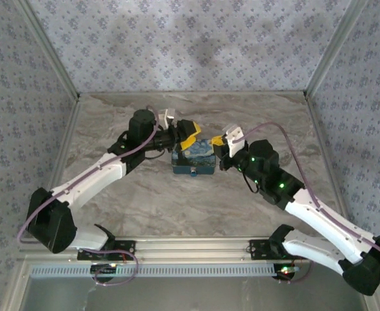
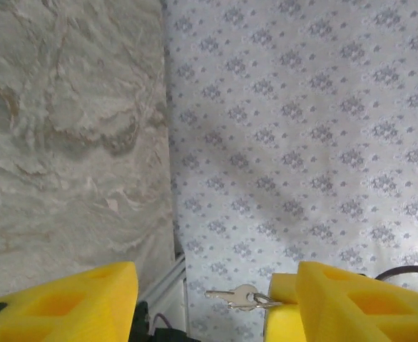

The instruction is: Unlock a padlock with a key

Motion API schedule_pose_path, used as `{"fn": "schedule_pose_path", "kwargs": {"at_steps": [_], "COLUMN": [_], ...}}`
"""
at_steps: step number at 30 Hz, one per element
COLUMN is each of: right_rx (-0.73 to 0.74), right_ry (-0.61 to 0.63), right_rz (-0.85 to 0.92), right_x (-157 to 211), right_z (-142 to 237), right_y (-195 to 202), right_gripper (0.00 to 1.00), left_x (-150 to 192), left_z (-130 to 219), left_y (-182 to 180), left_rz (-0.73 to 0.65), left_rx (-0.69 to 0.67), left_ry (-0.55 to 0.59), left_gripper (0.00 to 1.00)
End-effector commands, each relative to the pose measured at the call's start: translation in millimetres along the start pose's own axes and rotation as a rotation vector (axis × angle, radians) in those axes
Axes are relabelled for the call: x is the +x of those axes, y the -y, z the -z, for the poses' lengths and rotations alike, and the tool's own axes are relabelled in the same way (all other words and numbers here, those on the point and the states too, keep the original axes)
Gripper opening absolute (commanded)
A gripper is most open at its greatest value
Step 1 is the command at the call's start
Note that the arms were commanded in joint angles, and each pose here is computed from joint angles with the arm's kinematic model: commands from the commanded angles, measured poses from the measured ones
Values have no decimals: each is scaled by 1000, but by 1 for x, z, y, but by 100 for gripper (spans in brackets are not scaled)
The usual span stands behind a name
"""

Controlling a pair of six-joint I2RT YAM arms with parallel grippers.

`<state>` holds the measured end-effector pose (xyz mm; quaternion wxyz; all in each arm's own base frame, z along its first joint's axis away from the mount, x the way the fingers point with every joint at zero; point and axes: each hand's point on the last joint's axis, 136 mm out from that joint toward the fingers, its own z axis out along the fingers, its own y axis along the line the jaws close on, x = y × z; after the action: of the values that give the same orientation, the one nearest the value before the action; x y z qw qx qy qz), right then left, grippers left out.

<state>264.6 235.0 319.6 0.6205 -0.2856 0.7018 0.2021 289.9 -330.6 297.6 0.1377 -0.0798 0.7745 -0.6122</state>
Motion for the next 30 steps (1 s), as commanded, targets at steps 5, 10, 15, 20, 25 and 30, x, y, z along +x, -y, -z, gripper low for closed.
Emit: {"fn": "schedule_pose_path", "kwargs": {"at_steps": [5, 10, 15, 20, 25, 30], "right_rx": [93, 94, 102, 130, 152, 149], "right_ry": [127, 127, 138, 154, 176, 168], "right_rz": [142, 184, 194, 196, 213, 240], "right_x": [-22, -18, -16, -18, -22, -17], "right_z": [-1, -3, -4, -3, -1, -2], "right_y": [5, 2, 0, 4, 4, 0], "right_gripper": [0, 0, 0, 0, 0, 0], "left_x": [11, 13, 17, 20, 22, 24], "left_z": [-12, -15, -18, -21, -21, -21], "left_y": [36, 44, 48, 50, 51, 56], "left_rz": [67, 74, 80, 84, 87, 82], "left_rx": [102, 142, 156, 163, 170, 183], "left_ry": [-78, -95, -117, -136, -144, -152], "left_gripper": [56, 51, 44, 44, 44, 34]}}
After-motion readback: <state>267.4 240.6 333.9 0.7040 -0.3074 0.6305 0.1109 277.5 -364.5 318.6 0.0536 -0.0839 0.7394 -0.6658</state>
